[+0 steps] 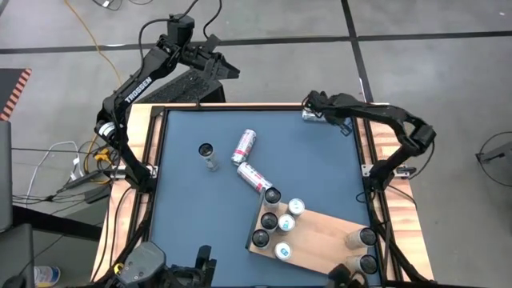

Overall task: Place canned beverage on shelf
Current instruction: Put the white yellow soda can on the shelf

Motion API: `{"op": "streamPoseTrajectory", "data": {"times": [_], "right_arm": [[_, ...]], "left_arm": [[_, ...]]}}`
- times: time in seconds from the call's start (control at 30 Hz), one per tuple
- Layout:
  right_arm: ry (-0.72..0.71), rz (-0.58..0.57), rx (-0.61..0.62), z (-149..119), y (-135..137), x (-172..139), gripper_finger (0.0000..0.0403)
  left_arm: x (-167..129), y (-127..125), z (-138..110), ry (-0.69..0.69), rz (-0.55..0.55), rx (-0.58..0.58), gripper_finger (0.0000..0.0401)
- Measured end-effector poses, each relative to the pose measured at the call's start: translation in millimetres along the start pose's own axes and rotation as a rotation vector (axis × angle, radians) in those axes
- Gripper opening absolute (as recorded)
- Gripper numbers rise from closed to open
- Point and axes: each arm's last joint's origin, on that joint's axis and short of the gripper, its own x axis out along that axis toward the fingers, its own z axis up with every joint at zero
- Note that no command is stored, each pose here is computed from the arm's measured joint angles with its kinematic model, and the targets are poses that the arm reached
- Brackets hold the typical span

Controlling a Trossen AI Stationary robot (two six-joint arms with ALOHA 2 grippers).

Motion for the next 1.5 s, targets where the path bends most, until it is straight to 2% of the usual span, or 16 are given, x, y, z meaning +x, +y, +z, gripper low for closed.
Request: {"op": "streamPoseTrajectory", "data": {"times": [0.17,0.3,0.37,0.53,0.8,0.93,1.07,1.5], "right_arm": [[0.138,0.087,-0.003,0,16,13,0.0000],[0.153,0.074,0.086,-7,20,22,0.0006],[0.152,0.080,0.059,-8,21,23,0.0022],[0.153,0.081,0.017,-13,22,24,0.0096],[0.146,0.106,0.039,-13,25,23,0.0262],[0.149,0.110,0.169,-12,26,24,0.0308],[0.155,0.075,0.283,-12,27,31,0.0320],[0.194,0.046,0.368,-27,35,54,0.0318]], "left_arm": [[0,0,0,-0.006,0.015,-0.009,0.0336],[0,1,0,-0.006,0.017,-0.021,0.0336],[0,1,-1,0.001,0.016,-0.028,0.0336],[0,2,-4,0.019,0.019,-0.023,0.0336],[0,2,-4,0.018,0.021,-0.012,0.0336],[0,2,-4,0.013,0.036,-0.008,0.0336],[0,2,-3,0.012,0.040,-0.004,0.0336],[0,3,-6,0.024,0.046,-0.007,0.0336]]}}
